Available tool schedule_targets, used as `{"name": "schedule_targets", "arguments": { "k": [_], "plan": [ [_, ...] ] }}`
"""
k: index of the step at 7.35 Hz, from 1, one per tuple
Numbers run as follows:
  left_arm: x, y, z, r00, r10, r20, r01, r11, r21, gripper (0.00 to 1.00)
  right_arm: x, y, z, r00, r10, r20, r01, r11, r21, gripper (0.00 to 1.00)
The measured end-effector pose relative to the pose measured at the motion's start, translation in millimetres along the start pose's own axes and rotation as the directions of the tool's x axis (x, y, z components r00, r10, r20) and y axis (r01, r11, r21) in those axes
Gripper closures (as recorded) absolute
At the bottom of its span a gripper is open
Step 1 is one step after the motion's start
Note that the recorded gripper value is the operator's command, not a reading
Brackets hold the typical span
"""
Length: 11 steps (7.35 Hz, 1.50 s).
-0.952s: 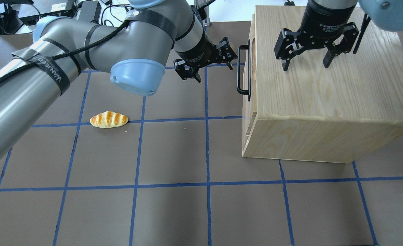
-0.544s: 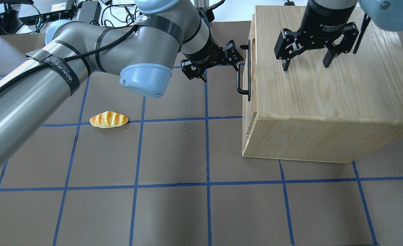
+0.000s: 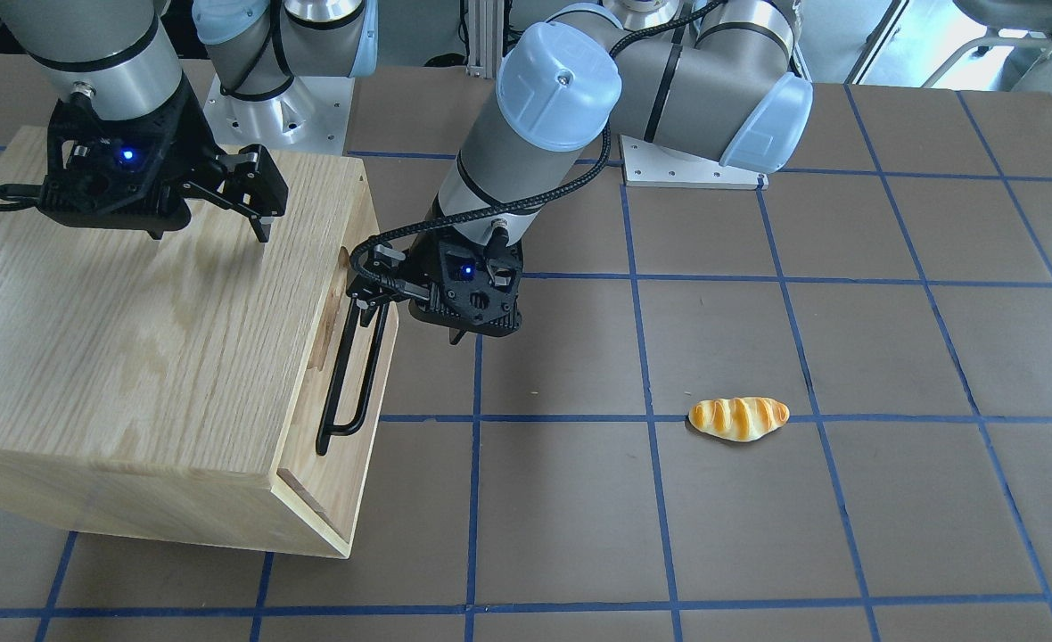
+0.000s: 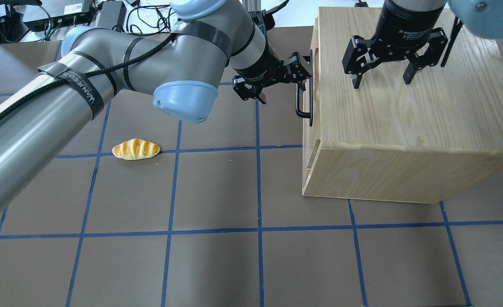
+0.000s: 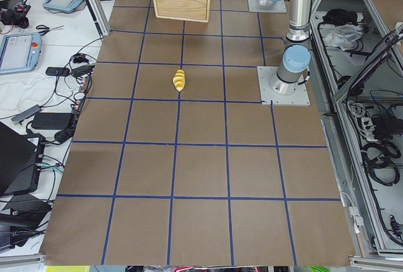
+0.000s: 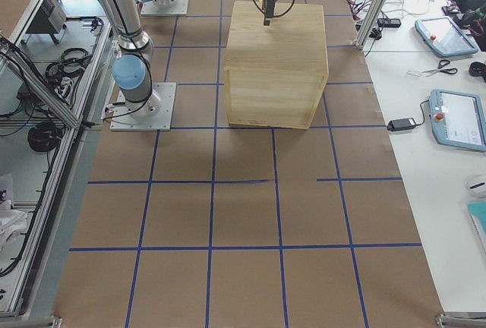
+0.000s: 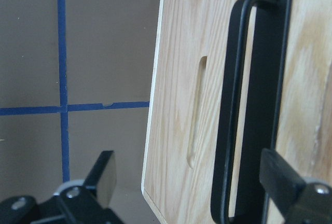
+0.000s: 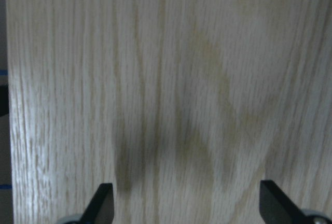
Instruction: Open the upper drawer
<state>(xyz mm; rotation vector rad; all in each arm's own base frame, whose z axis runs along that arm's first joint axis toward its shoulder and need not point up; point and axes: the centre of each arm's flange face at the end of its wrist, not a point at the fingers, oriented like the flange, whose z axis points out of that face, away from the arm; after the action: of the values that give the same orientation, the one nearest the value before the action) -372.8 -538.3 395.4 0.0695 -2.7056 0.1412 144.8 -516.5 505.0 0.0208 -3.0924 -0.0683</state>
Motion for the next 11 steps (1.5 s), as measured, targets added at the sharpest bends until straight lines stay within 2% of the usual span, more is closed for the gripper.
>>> {"name": "schedule_targets", "arguments": {
  "k": [11],
  "plan": [
    [-4, -1, 18, 1.0, -0.007, 0.01, 0.008, 1.0, -0.026, 0.0, 0, 0, 0, 1.0, 0.001, 0.0, -0.001, 1.0, 0.0, 0.0]
  ]
}}
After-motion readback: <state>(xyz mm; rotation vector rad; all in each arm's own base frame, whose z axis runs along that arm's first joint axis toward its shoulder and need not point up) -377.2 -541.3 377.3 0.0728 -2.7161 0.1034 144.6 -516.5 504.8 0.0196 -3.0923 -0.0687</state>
